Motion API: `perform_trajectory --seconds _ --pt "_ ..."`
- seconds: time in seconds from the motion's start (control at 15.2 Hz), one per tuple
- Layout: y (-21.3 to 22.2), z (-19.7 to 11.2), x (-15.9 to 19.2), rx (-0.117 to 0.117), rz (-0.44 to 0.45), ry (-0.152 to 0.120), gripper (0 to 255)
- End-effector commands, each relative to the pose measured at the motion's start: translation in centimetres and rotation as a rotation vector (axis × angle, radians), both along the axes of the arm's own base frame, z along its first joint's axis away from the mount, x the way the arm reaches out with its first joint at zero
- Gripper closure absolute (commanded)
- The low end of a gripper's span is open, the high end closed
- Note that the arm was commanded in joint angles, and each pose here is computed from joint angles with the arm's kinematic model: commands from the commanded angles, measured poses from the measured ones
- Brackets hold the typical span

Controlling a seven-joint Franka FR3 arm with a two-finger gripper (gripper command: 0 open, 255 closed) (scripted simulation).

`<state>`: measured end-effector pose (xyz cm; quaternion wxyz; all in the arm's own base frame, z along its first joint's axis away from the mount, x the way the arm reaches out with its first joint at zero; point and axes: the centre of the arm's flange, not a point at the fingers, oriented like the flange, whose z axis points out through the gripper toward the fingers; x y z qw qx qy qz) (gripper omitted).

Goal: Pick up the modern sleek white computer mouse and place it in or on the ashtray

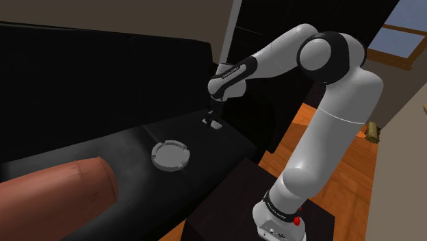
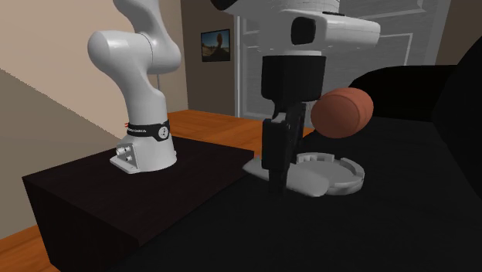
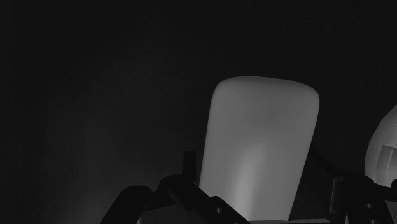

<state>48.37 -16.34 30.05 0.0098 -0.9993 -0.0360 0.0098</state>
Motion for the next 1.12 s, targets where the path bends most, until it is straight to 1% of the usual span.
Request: perform_trajectory --seconds 0.0,1.06 --pt "2.6 -0.1 0.1 0.0 -0.001 0.0 255" --pt "23.6 -0.1 2.5 0.0 -0.001 0.0 255"
